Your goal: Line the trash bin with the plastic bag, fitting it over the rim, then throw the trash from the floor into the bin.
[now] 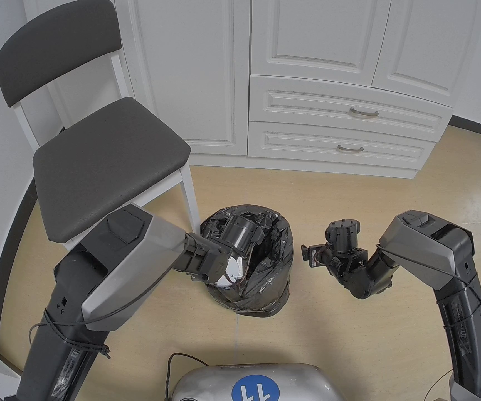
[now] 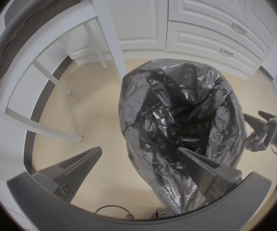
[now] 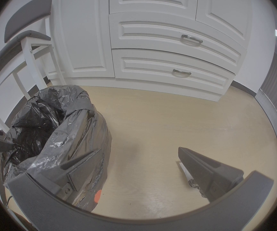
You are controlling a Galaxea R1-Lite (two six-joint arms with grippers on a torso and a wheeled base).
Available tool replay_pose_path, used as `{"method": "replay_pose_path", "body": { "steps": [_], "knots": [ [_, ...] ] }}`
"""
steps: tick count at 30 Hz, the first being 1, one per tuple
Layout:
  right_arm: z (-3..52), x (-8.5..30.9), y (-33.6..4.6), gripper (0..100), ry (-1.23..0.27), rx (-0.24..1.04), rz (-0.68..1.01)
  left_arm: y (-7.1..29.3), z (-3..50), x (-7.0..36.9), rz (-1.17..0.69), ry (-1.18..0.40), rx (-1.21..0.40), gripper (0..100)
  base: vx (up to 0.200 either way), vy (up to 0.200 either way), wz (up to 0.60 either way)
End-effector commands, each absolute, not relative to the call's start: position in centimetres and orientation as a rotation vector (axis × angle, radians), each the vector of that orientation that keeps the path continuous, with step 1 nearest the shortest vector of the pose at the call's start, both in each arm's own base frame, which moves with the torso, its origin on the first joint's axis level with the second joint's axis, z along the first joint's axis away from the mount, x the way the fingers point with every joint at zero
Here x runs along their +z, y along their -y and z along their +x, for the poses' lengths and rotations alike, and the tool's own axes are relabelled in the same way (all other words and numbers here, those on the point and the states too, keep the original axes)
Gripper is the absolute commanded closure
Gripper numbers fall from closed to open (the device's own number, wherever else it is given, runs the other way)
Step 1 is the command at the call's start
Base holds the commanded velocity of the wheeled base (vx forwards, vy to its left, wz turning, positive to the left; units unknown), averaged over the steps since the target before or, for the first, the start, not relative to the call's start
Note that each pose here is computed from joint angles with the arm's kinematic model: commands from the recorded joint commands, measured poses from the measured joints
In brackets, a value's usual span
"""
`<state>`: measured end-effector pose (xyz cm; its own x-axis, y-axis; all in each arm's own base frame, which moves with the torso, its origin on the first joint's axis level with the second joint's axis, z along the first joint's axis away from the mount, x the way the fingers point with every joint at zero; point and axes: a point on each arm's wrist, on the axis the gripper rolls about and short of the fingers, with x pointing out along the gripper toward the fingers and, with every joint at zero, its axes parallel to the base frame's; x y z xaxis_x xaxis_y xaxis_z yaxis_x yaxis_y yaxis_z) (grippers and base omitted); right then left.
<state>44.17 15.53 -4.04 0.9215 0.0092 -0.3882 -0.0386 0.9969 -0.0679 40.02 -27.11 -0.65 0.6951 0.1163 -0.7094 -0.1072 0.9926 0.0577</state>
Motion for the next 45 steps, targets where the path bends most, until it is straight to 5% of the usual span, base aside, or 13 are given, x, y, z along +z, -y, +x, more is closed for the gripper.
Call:
{"method": "replay_pose_path", "body": {
  "steps": [1, 22, 45],
  "knots": [
    [44.1, -4.5, -15.6, 0, -0.409, 0.025, -0.080, 27.0, 40.0, -2.3, 0.044, -0.827, 0.137, 0, 0.000, 0.000, 0.00],
    [44.3, -4.0, -14.8, 0, -0.401, 0.011, -0.077, 20.7, 42.1, -1.7, 0.109, -0.939, 0.262, 0, 0.000, 0.000, 0.00],
    [45.2, -1.8, -12.8, 0, -0.365, -0.032, -0.056, 19.8, 42.0, 0.7, 0.087, -0.910, 0.266, 0, 0.000, 0.000, 0.00]
  ]
}}
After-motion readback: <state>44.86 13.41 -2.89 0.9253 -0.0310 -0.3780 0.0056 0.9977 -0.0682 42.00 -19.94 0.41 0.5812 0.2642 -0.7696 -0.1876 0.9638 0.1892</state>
